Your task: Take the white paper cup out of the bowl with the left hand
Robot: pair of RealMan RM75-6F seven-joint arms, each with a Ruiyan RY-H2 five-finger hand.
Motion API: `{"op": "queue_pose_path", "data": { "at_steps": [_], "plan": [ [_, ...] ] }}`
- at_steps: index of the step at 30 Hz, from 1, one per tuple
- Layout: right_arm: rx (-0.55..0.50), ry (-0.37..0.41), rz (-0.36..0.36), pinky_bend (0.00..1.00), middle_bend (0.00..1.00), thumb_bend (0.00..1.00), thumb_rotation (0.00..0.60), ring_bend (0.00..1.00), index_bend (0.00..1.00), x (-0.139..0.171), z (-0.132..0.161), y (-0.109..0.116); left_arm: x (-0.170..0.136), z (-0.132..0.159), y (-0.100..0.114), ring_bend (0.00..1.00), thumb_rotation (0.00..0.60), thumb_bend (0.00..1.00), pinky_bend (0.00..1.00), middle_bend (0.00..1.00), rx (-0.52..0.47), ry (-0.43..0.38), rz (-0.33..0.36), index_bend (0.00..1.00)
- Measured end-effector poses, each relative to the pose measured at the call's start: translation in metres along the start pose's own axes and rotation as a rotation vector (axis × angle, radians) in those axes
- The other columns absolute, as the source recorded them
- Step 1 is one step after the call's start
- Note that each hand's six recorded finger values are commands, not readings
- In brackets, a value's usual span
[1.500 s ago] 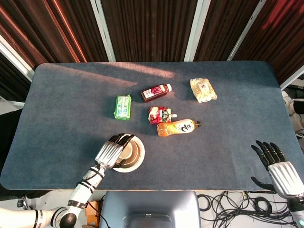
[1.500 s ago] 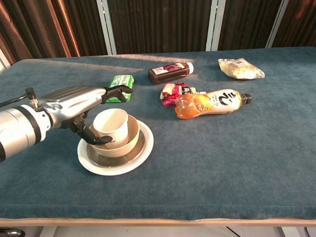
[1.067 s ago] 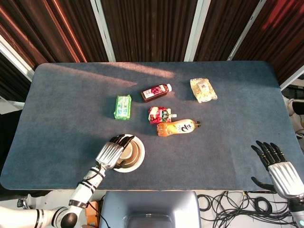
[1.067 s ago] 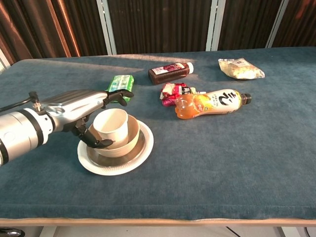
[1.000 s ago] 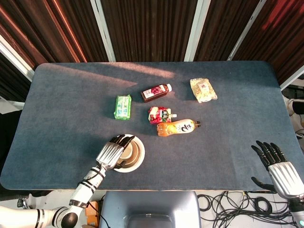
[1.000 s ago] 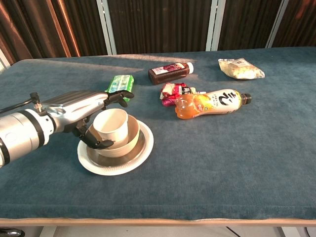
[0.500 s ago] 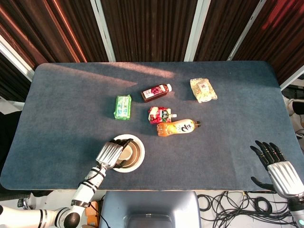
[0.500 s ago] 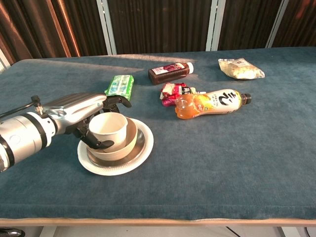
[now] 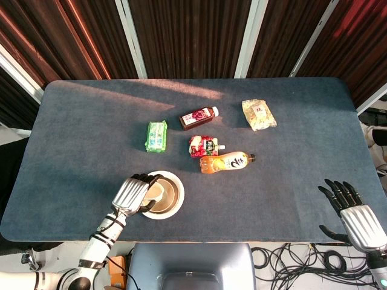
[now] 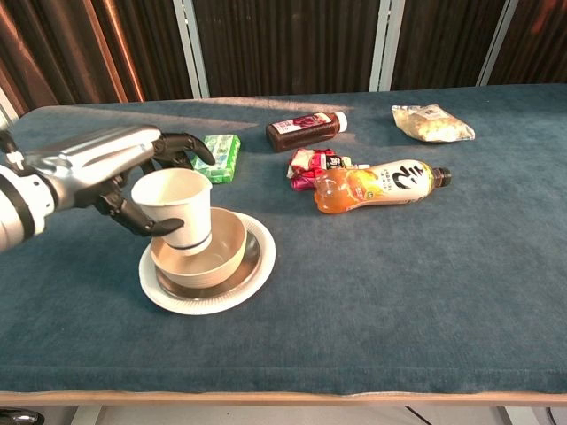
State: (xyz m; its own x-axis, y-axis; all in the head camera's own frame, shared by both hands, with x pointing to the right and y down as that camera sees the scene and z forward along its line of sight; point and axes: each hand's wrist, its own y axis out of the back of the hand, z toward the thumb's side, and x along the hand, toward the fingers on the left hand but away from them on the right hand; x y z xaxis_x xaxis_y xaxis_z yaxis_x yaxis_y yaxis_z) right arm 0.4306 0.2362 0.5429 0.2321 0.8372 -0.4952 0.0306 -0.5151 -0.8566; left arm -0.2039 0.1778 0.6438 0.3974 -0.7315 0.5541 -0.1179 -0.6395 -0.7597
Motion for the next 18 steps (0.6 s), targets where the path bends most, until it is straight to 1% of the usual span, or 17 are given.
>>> {"op": "queue_pose_path", "data": {
  "at_steps": [5, 8, 13, 18],
  "plan": [
    [0.004, 0.002, 0.003, 0.04, 0.01, 0.11, 0.600, 0.00, 0.12, 0.000, 0.001, -0.001, -0.019, -0.020, 0.025, 0.31, 0.600, 0.32, 0.37, 0.37, 0.028, 0.047, 0.052, 0.25],
    [0.008, 0.006, 0.007, 0.04, 0.01, 0.11, 0.600, 0.00, 0.12, 0.000, 0.002, -0.002, -0.026, -0.033, 0.030, 0.31, 0.600, 0.32, 0.37, 0.37, 0.048, 0.079, 0.064, 0.25],
    [0.012, 0.006, 0.014, 0.04, 0.01, 0.11, 0.600, 0.00, 0.12, -0.001, 0.003, -0.004, -0.034, -0.073, 0.024, 0.31, 0.600, 0.32, 0.37, 0.37, 0.068, 0.170, 0.052, 0.25],
    [0.017, 0.006, 0.020, 0.04, 0.01, 0.11, 0.600, 0.00, 0.12, -0.001, 0.004, -0.005, -0.041, -0.111, 0.012, 0.31, 0.600, 0.32, 0.37, 0.37, 0.071, 0.256, 0.023, 0.26]
  ]
}}
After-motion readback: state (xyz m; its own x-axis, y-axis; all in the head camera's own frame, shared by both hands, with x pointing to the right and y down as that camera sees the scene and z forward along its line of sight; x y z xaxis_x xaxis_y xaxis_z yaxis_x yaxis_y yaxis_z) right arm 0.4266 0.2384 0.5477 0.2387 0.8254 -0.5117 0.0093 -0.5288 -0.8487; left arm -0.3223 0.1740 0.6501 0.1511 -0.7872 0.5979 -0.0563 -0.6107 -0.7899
